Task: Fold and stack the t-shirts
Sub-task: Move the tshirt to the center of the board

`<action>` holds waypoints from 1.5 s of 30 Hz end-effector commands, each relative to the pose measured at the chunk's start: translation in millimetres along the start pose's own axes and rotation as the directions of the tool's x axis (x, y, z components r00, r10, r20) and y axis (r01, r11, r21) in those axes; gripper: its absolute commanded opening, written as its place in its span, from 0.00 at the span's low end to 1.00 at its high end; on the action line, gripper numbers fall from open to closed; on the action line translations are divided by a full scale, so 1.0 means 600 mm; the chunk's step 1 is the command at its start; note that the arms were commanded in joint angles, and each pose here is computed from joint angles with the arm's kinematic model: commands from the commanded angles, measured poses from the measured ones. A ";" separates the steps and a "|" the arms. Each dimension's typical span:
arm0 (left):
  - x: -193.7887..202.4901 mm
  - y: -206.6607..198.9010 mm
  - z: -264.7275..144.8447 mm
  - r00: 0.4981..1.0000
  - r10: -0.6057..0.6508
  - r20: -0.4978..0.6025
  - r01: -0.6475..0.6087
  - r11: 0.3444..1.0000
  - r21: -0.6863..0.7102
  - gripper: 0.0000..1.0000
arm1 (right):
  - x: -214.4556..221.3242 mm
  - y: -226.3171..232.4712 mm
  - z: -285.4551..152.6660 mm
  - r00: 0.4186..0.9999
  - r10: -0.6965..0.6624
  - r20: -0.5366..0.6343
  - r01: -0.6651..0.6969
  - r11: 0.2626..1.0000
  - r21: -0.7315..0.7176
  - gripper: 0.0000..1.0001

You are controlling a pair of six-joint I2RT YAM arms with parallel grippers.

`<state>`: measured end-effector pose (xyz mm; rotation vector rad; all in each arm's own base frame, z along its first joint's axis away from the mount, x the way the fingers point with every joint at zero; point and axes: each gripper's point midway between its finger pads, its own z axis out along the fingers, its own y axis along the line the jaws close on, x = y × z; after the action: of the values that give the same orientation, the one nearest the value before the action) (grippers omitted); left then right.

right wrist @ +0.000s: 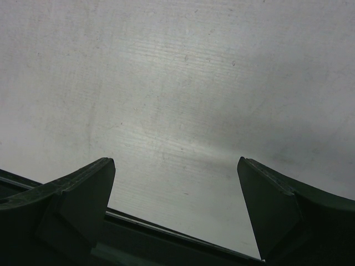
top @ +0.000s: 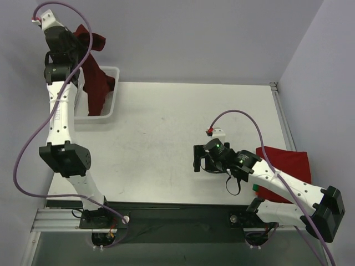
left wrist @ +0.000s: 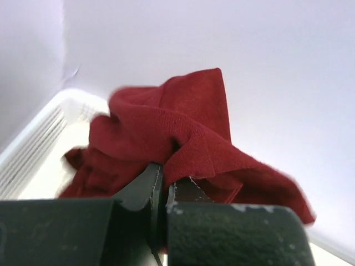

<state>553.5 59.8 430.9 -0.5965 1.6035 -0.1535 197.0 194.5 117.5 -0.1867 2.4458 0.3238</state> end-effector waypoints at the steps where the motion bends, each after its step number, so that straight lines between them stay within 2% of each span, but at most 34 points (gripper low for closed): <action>1: -0.133 -0.102 -0.098 0.979 -0.031 0.200 -0.012 0.978 0.210 0.00 | -0.030 0.005 -0.010 0.999 -0.004 0.050 0.004 1.000 -0.008 1.00; 2: -0.173 -0.124 -0.141 0.966 -0.046 0.255 -0.021 0.967 0.254 0.00 | -0.034 0.005 -0.012 0.998 -0.011 0.057 0.012 1.000 -0.008 1.00; 4: -0.201 -0.153 -0.185 0.953 -0.064 0.295 -0.033 0.949 0.312 0.00 | -0.040 0.002 -0.014 0.997 -0.013 0.071 0.013 1.000 0.001 1.00; 5: -0.233 -0.168 -0.228 0.936 -0.086 0.340 -0.042 0.936 0.351 0.00 | -0.044 0.002 -0.016 0.997 -0.011 0.077 0.011 1.000 0.001 1.00; 7: -0.258 -0.190 -0.272 0.921 -0.103 0.376 -0.062 0.913 0.402 0.00 | -0.051 0.000 -0.020 0.996 -0.006 0.092 0.005 1.000 0.006 1.00; 8: -0.273 -0.218 -0.315 0.908 -0.120 0.401 -0.080 0.891 0.448 0.00 | -0.052 -0.001 -0.021 0.996 -0.005 0.094 0.005 1.000 0.006 1.00; 12: -0.307 -0.258 -0.404 0.881 -0.157 0.447 -0.114 0.845 0.522 0.00 | -0.058 -0.007 -0.028 0.993 0.015 0.119 -0.016 1.000 0.007 1.00; 16: -0.312 -0.285 -0.457 0.873 -0.174 0.455 -0.137 0.808 0.573 0.00 | -0.059 -0.010 -0.033 0.991 0.027 0.128 -0.028 1.000 0.008 1.00; 19: -0.301 -0.300 -0.468 0.883 -0.180 0.433 -0.134 0.788 0.600 0.00 | -0.060 -0.010 -0.038 0.990 0.042 0.138 -0.042 0.999 -0.001 1.00; 24: -0.243 -0.334 -0.452 0.922 -0.153 0.356 -0.117 0.766 0.632 0.00 | -0.059 -0.014 -0.041 0.988 0.057 0.145 -0.057 0.998 0.001 1.00; 29: -0.152 -0.406 -0.439 0.959 -0.101 0.264 -0.111 0.725 0.680 0.00 | -0.054 -0.020 -0.038 0.988 0.070 0.141 -0.073 0.997 0.013 1.00; 35: -0.070 -0.487 -0.454 0.978 -0.060 0.199 -0.108 0.669 0.735 0.00 | -0.043 -0.032 -0.036 0.985 0.088 0.146 -0.093 0.995 0.027 1.00; 36: -0.078 -0.496 -0.466 0.976 -0.076 0.204 -0.104 0.661 0.744 0.00 | -0.042 -0.034 -0.037 0.984 0.093 0.149 -0.098 0.995 0.026 1.00; 38: -0.049 -0.528 -0.477 0.981 -0.052 0.187 -0.112 0.636 0.764 0.00 | -0.041 -0.037 -0.038 0.983 0.100 0.153 -0.106 0.994 0.029 1.00; 42: -0.054 -0.553 -0.493 0.981 -0.075 0.180 -0.096 0.619 0.779 0.00 | -0.038 -0.045 -0.038 0.981 0.112 0.158 -0.119 0.992 0.034 1.00; 45: -0.050 -0.546 -0.489 0.982 -0.073 0.173 -0.086 0.643 0.761 0.00 | -0.040 -0.050 -0.041 0.979 0.119 0.167 -0.127 0.991 0.038 1.00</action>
<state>391.6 -316.1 576.8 0.1668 1.3597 -0.7163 205.2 171.4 144.9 -0.0311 2.3235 0.3574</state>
